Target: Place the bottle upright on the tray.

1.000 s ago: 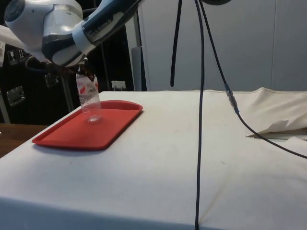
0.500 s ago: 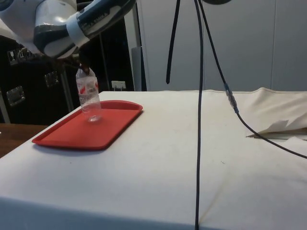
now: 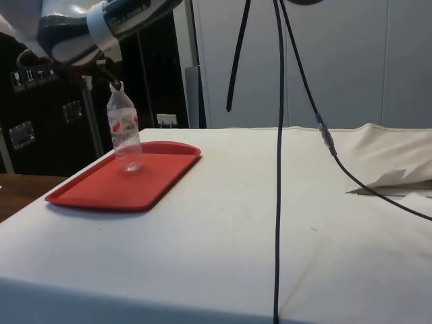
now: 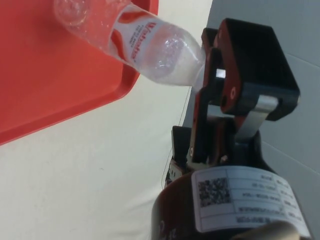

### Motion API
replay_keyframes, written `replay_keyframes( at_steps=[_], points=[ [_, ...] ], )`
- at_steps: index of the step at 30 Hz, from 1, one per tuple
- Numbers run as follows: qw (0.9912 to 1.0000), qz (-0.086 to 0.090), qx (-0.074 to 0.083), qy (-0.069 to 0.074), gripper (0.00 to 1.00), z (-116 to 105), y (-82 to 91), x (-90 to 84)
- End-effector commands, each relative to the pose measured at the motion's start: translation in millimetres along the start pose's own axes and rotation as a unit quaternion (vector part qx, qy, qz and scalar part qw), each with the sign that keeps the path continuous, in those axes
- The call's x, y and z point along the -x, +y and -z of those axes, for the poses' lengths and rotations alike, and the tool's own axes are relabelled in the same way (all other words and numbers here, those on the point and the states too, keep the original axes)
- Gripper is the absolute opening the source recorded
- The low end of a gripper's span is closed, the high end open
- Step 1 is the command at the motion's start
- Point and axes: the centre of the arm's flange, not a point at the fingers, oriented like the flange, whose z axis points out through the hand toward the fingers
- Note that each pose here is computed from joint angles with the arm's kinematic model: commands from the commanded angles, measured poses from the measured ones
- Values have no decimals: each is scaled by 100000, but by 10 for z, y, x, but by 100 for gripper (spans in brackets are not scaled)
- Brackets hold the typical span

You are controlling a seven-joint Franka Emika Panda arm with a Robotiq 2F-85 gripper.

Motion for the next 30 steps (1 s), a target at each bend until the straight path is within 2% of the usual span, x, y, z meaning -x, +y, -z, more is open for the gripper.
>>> replay_keyframes(
  at_steps=[1,7,8,9,15,16,17,18,24,25,26,30],
  points=[
    [99997,-107,-216,-679,100,40,-6,-34],
    [99983,-887,-622,-1511,100,105,-21,-109],
    [99995,-715,-520,-561,100,84,-17,-87],
    [99979,-1069,-721,-1620,100,123,-24,-130],
    [99951,-1767,-1254,-2242,100,214,-35,-228],
    [99971,-1559,-1200,-1365,100,195,-32,-202],
    [99942,-1956,-1396,-2416,100,245,-35,-258],
    [99936,-2057,-1479,-2527,100,259,-36,-274],
    [99931,-2333,-1604,-2386,100,327,-31,-376],
    [99944,-2400,-1520,-1793,100,308,-31,-355],
    [99932,-2410,-1578,-2301,100,330,-30,-401],
    [99923,-2756,-1653,-2252,100,398,-23,-504]
  ],
)
